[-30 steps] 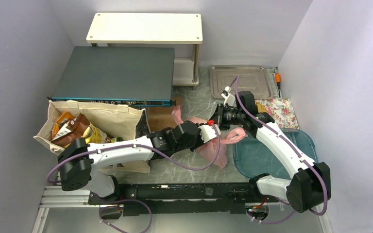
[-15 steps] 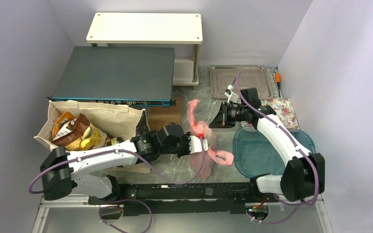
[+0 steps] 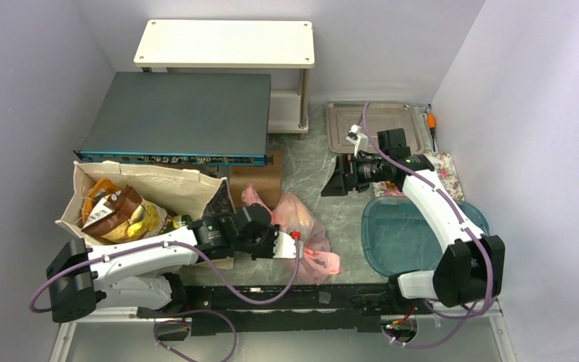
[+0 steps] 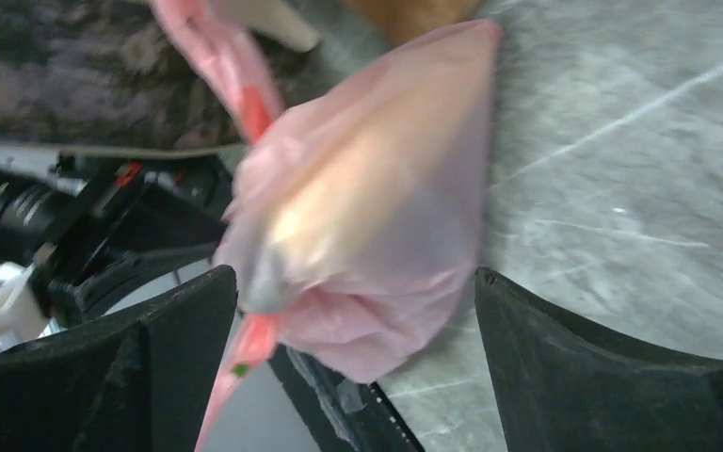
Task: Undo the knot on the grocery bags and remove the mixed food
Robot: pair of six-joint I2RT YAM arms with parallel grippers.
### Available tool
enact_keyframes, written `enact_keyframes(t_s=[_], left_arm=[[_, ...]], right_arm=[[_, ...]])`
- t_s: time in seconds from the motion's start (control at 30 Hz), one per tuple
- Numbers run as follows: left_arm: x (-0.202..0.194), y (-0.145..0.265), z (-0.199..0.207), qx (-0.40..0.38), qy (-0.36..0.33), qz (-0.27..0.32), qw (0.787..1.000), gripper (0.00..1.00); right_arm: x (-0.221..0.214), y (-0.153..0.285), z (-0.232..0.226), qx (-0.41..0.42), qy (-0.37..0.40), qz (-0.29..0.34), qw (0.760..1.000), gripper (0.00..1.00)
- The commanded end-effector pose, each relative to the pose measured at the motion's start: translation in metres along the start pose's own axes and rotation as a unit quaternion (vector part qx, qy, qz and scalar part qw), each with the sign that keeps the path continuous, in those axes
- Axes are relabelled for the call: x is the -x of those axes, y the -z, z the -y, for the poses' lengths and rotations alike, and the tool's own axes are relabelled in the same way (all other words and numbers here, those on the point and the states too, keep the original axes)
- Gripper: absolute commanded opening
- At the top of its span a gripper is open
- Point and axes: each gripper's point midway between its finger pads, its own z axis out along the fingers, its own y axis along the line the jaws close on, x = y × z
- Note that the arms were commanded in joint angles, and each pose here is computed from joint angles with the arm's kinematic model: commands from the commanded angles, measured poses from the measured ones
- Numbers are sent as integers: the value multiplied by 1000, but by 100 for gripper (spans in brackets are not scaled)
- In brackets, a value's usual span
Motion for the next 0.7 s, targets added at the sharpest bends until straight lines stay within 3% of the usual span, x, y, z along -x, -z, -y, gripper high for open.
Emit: enact_keyframes(t_s=[0.0, 0.2, 0.37, 0.47, 0.53, 0.63, 0.67], left_arm=[[43, 2, -42, 60, 9, 52, 997, 0], [75, 5, -59, 78, -16, 98, 992, 0], [77, 3, -63, 80, -21, 101, 991, 0], [78, 1, -64, 82, -22, 102, 991, 0], [79, 1, -66, 84, -22, 99, 991, 0], [75, 3, -66, 82, -28, 95, 992, 0], [72, 4, -64, 80, -33, 91, 992, 0]], right_arm=[[-25, 13, -53, 91, 92, -11, 992, 100], [-50, -11, -84, 108, 144, -11, 984, 100], [-65, -37, -57, 65, 120, -37, 990, 99], [-71, -49, -42, 50, 106, -50, 992, 92], [-71, -53, -41, 54, 103, -51, 992, 65], [-67, -51, -42, 54, 113, -43, 991, 8], [-65, -48, -40, 40, 116, -39, 992, 0]])
